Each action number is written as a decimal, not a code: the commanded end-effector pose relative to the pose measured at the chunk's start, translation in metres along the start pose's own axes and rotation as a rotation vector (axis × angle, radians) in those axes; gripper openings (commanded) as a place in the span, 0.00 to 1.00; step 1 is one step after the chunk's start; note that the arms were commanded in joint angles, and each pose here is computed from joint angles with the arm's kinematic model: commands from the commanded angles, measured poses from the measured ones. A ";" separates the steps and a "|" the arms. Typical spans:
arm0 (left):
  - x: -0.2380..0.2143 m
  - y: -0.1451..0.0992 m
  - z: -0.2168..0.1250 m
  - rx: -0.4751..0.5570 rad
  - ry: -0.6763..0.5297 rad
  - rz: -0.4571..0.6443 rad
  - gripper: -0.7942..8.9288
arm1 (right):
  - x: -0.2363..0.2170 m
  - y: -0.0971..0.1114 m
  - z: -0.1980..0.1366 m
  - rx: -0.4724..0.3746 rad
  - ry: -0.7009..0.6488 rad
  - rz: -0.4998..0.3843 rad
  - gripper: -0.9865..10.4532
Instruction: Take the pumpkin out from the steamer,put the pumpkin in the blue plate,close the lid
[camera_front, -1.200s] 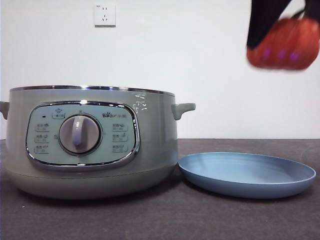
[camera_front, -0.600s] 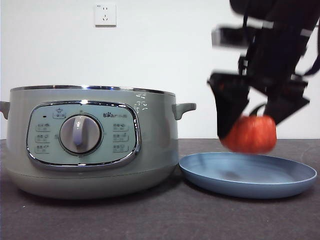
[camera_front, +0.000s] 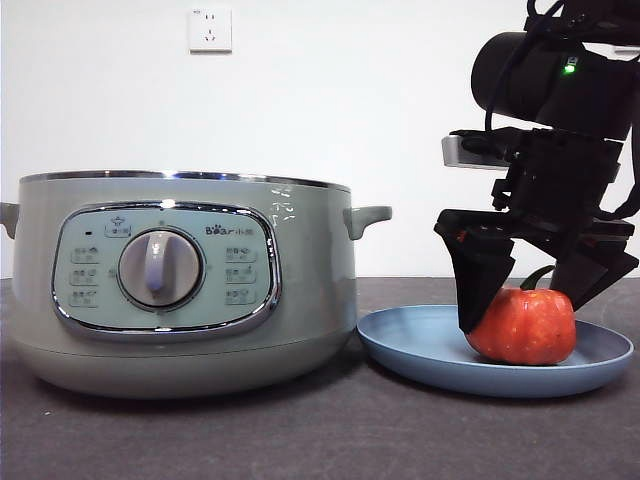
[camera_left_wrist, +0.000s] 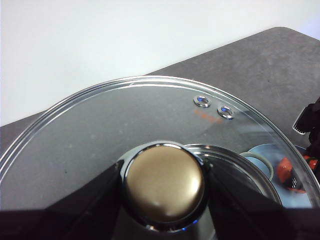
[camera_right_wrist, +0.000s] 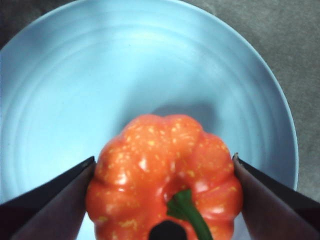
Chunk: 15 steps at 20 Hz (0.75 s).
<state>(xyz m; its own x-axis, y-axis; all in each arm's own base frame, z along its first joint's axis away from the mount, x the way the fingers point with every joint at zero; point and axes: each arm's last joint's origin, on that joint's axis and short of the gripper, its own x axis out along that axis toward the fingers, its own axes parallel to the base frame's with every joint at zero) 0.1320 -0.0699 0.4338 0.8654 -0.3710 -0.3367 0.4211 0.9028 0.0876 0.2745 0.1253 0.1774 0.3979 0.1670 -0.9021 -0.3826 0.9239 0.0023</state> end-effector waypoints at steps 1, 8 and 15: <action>-0.004 0.001 0.010 -0.014 -0.073 0.006 0.07 | 0.005 0.001 -0.004 0.015 0.027 0.008 0.61; 0.002 0.000 0.010 -0.012 -0.057 -0.018 0.07 | -0.030 0.000 -0.001 0.019 -0.071 0.013 0.61; 0.035 -0.005 0.008 -0.028 0.024 -0.081 0.07 | -0.111 -0.001 -0.009 0.044 -0.322 0.027 0.61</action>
<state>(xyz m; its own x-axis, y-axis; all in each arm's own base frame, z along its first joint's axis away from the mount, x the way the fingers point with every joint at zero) 0.1648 -0.0906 0.4173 0.7956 -0.4207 -0.4359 0.4875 0.8718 0.0484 0.2249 0.1031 0.2749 0.6375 0.2849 -0.7158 -0.3726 0.9272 0.0371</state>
